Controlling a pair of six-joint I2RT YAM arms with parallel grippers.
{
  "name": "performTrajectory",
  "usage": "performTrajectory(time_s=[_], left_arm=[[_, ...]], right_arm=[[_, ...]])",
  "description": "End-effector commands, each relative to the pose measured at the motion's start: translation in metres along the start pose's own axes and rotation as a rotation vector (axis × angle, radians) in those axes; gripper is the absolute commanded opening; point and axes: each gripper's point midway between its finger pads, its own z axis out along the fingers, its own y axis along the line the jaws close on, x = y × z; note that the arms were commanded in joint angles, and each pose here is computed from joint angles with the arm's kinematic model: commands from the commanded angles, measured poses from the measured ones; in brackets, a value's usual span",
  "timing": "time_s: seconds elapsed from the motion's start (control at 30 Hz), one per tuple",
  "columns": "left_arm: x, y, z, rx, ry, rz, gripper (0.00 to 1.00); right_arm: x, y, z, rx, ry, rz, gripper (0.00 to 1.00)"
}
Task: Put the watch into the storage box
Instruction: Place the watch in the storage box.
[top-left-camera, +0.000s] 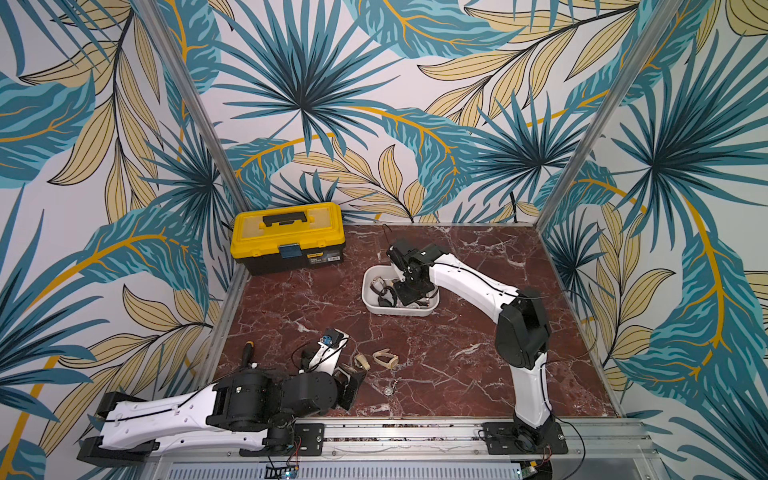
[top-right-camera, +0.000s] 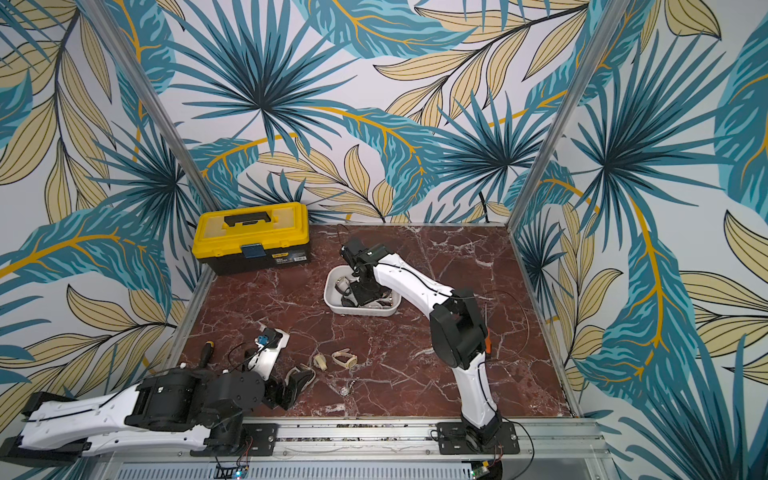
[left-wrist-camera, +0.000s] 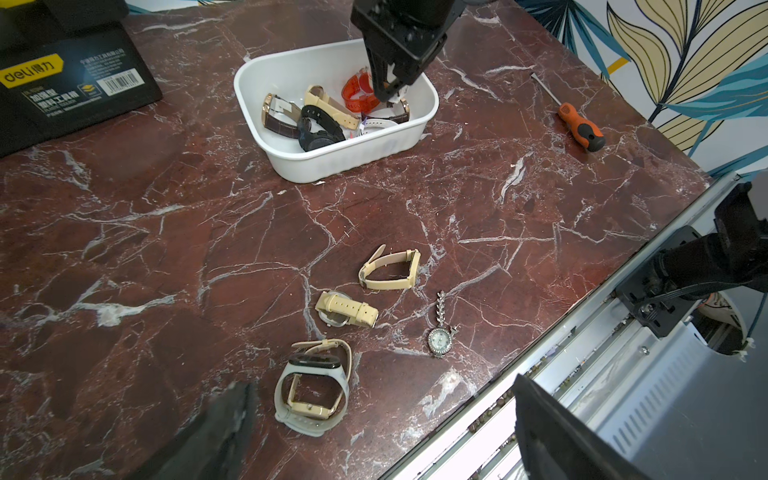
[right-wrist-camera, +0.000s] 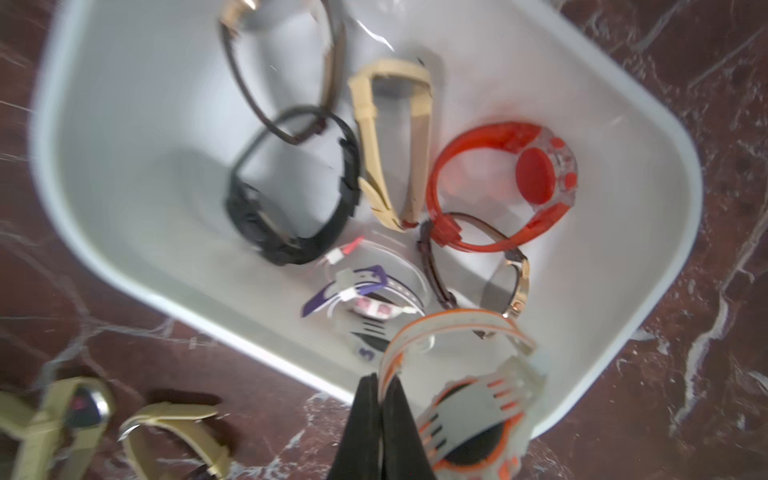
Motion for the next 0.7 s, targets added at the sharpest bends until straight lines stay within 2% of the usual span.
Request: performTrajectory(time_s=[0.0,0.2,0.67], left_arm=[[0.001,0.003,0.002,-0.009,-0.013,0.011,1.0],[0.003,0.004,0.003,-0.014,-0.013,0.015,1.0],[0.006,0.004,0.006,-0.014,-0.006,0.015,1.0]], right_arm=[[0.007,-0.027,0.0,0.115,0.042,-0.022,0.0],[0.011,-0.039,0.016,0.152,0.076,-0.031,0.0],[0.023,-0.031,0.041,0.083,0.131,-0.02,0.0]])
